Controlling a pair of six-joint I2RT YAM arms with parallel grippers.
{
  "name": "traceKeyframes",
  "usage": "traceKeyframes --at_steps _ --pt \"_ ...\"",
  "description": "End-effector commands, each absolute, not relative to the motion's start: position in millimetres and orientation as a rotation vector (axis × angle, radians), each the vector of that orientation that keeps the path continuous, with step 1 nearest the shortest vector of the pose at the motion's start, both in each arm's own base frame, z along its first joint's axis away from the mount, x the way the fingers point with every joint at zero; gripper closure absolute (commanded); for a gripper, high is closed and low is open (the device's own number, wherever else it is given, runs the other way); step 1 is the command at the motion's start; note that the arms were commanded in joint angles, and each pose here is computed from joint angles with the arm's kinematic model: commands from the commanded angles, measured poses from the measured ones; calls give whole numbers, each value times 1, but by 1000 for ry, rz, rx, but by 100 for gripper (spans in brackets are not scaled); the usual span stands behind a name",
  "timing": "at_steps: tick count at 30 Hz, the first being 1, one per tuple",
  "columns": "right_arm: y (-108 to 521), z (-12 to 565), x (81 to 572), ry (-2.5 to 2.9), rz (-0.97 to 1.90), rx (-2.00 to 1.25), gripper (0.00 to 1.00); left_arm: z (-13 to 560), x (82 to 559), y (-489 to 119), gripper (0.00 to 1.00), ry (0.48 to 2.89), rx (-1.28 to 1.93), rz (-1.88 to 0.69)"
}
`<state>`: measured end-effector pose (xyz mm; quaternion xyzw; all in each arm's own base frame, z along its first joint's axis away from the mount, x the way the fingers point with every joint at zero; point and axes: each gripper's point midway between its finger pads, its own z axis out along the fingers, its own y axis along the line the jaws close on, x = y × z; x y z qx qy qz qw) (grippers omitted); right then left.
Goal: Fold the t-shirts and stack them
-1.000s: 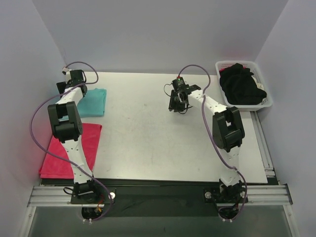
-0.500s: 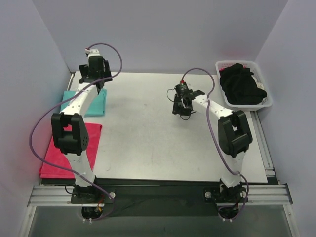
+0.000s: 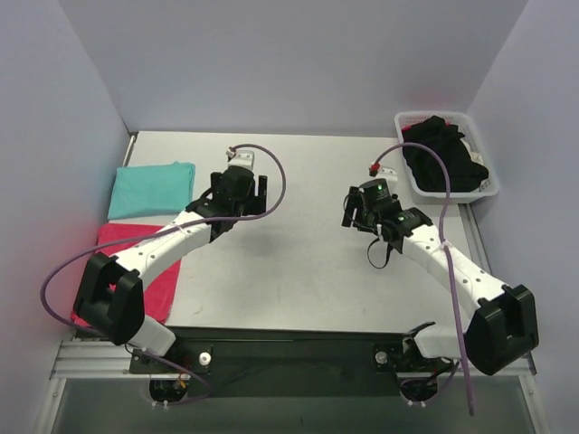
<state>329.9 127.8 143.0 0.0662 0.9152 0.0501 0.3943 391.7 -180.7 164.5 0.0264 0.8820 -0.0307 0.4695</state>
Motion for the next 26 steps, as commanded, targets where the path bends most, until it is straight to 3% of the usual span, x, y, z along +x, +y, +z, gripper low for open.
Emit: traceKeyframes --at_steps 1,10,26 --pt "115 147 313 2273 98 177 36 201 381 -171 3 2017 -48 -38" --pt "87 131 263 2222 69 202 29 174 324 -182 3 2062 5 -139" --pt "77 127 252 2213 48 220 29 157 309 -178 2 2091 40 -12"
